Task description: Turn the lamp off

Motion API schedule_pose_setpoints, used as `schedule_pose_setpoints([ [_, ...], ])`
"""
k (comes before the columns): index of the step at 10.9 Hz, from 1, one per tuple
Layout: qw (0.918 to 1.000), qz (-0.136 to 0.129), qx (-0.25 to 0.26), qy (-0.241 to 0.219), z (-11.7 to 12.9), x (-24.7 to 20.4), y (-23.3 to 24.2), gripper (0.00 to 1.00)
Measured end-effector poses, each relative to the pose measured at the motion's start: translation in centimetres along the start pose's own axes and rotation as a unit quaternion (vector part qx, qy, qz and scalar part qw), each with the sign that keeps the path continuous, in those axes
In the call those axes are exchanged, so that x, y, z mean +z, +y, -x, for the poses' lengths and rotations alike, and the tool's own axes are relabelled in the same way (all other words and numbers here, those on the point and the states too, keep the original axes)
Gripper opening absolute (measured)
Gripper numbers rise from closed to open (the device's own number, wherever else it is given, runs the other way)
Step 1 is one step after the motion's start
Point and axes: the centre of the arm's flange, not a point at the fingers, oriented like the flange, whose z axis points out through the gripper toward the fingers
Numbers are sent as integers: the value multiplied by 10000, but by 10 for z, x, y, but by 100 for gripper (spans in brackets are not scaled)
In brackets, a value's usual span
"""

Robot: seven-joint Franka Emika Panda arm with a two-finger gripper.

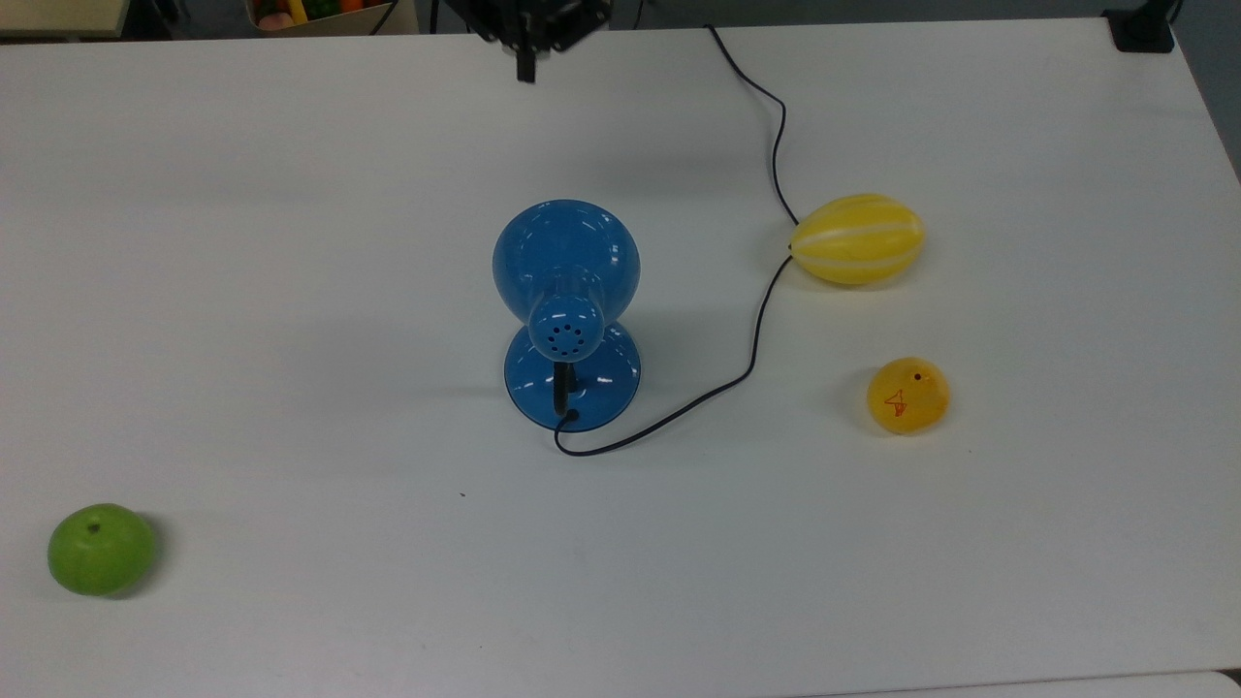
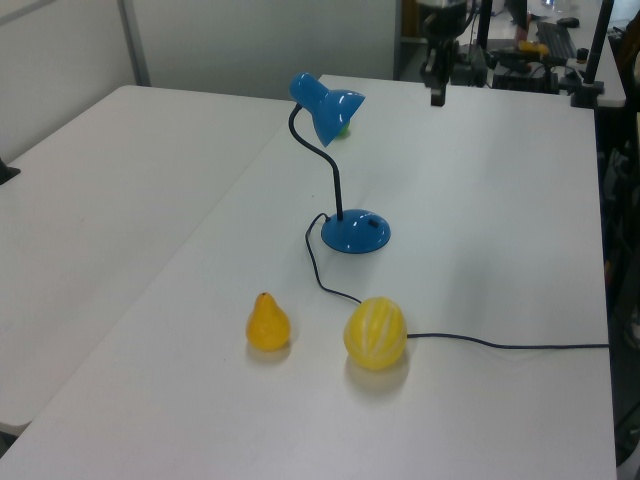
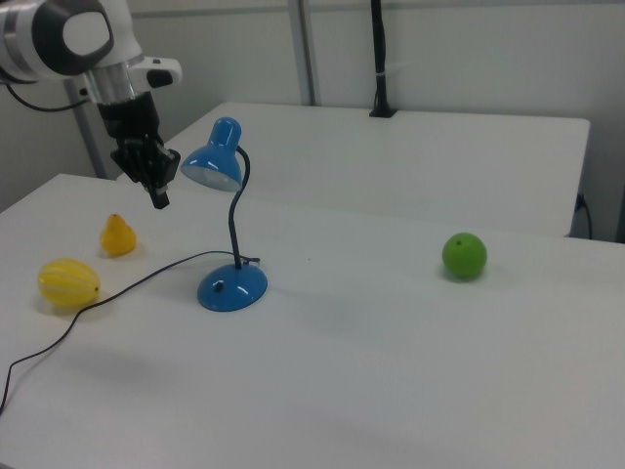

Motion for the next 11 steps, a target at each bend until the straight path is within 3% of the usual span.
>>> schedule_pose_setpoints([
  [3,10000,-44,10,42,13,-22,23,13],
  [9,10000,-40,-25,1,18,-26,22,99],
  [11,10000,-46,-18,40,21,-31,24,100],
])
